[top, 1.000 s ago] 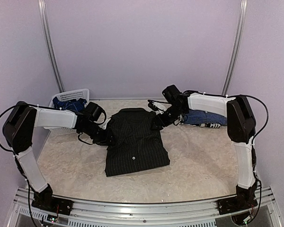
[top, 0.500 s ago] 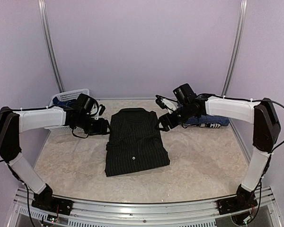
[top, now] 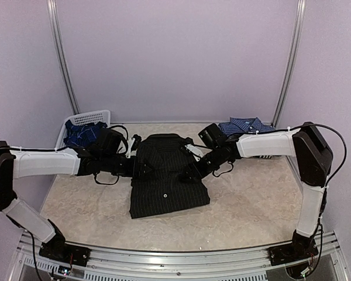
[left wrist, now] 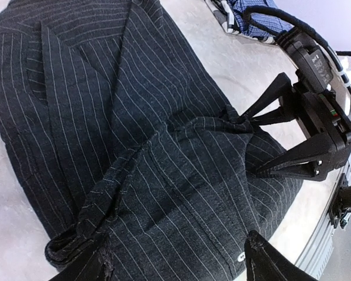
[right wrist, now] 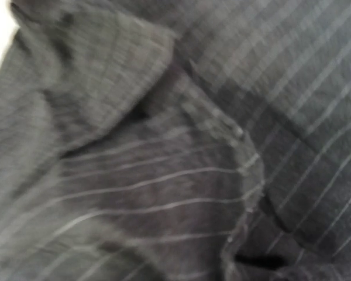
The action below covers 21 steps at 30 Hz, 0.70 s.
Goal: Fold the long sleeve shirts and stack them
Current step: Fold the rectangle-folded shirt at the center of the board, then smooth out the 2/3-rectangle-folded shirt at the center of the board.
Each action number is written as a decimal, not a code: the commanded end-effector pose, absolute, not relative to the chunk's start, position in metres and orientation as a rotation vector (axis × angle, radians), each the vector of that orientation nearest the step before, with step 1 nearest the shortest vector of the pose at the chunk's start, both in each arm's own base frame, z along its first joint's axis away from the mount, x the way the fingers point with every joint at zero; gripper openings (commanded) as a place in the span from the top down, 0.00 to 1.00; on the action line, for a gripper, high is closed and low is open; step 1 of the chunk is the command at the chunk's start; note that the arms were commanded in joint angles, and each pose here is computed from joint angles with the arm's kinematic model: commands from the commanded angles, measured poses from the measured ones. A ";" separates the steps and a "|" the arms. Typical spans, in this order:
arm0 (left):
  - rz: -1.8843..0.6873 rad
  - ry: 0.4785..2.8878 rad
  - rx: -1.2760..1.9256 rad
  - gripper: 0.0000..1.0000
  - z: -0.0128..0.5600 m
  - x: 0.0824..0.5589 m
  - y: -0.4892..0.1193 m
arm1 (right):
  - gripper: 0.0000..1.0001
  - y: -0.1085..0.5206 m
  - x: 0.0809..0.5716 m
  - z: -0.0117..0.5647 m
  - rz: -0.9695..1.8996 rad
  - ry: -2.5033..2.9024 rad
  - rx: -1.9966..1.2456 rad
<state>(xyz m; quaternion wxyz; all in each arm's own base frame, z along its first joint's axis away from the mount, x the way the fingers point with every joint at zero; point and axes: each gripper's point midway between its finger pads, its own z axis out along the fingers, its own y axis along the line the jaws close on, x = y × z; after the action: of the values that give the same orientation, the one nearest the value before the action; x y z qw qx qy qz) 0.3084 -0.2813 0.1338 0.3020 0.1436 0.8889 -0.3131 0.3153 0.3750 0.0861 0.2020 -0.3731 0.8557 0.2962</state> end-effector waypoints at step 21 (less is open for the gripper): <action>-0.414 2.438 0.320 0.27 0.043 0.303 -0.284 | 0.09 0.331 0.347 0.079 0.412 2.381 -0.984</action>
<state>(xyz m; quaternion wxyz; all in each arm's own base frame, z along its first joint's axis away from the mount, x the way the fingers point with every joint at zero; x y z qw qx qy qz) 0.2968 -0.2939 0.0313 0.2910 0.1318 0.9299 -0.1824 0.3491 0.3381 0.0401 0.2244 -0.3485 0.8970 0.1535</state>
